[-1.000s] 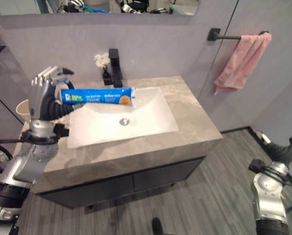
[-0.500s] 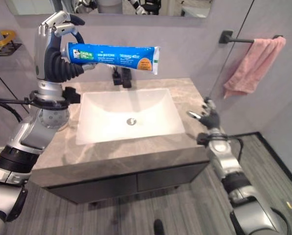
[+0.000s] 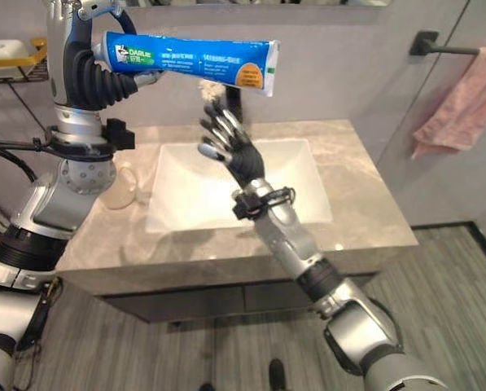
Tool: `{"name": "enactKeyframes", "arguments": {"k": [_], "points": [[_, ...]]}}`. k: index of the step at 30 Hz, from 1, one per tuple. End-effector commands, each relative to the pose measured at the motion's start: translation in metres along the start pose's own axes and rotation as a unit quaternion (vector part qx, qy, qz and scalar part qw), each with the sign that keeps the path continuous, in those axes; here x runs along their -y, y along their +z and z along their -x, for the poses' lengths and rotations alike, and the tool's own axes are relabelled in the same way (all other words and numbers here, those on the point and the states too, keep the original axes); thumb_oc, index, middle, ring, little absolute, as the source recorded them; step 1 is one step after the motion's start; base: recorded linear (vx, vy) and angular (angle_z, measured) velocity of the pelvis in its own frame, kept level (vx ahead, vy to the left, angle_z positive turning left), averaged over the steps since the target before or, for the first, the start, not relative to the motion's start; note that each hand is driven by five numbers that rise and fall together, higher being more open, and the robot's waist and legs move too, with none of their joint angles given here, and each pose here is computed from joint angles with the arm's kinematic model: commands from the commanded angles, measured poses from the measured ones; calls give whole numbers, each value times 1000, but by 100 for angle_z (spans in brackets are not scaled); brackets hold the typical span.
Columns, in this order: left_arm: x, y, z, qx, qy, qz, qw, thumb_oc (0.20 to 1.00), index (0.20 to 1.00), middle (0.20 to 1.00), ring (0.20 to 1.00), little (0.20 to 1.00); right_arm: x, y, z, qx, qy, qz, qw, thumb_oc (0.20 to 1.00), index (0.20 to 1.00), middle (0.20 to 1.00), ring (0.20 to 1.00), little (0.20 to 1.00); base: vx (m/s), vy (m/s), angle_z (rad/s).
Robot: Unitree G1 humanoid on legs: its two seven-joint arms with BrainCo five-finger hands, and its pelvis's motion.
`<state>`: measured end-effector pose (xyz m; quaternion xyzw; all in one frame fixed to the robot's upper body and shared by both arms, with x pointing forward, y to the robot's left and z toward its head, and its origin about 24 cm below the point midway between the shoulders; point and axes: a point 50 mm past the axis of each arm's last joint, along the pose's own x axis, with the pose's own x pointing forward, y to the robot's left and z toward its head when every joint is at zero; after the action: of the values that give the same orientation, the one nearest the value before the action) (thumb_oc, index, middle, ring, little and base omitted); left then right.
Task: Put brush and paste in cup on sink, flatten towel.
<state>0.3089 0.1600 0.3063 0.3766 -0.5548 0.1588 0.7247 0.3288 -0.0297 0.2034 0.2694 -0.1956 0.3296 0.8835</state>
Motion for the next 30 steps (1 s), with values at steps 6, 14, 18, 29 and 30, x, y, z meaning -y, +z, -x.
{"name": "enactKeyframes", "arguments": {"k": [6, 14, 18, 29, 30], "points": [[-7, 26, -29, 68, 76, 19, 995, 200, 200, 200, 200, 200, -44, 74, -32, 213, 87, -94, 969, 1000, 1000, 1000, 1000, 1000, 14, 7, 2], [0, 33, -24, 67, 80, 48, 993, 200, 200, 200, 200, 200, -56, 85, -31, 258, 105, -147, 949, 1000, 1000, 1000, 1000, 1000, 7, 8, 6], [5, 38, -16, 76, 62, 53, 994, 200, 200, 200, 200, 200, -61, 93, -25, 287, 120, -176, 934, 1000, 1000, 1000, 1000, 1000, 0, 0, 0], [11, 36, 6, 51, 40, 81, 995, 200, 200, 200, 200, 200, -61, 100, -23, 314, 104, -202, 922, 1000, 1000, 1000, 1000, 1000, 0, 0, 0], [12, 36, 8, 49, 36, 84, 995, 200, 200, 200, 200, 200, -61, 99, -23, 313, 104, -203, 922, 1000, 1000, 1000, 1000, 1000, 0, 0, 0]]}}
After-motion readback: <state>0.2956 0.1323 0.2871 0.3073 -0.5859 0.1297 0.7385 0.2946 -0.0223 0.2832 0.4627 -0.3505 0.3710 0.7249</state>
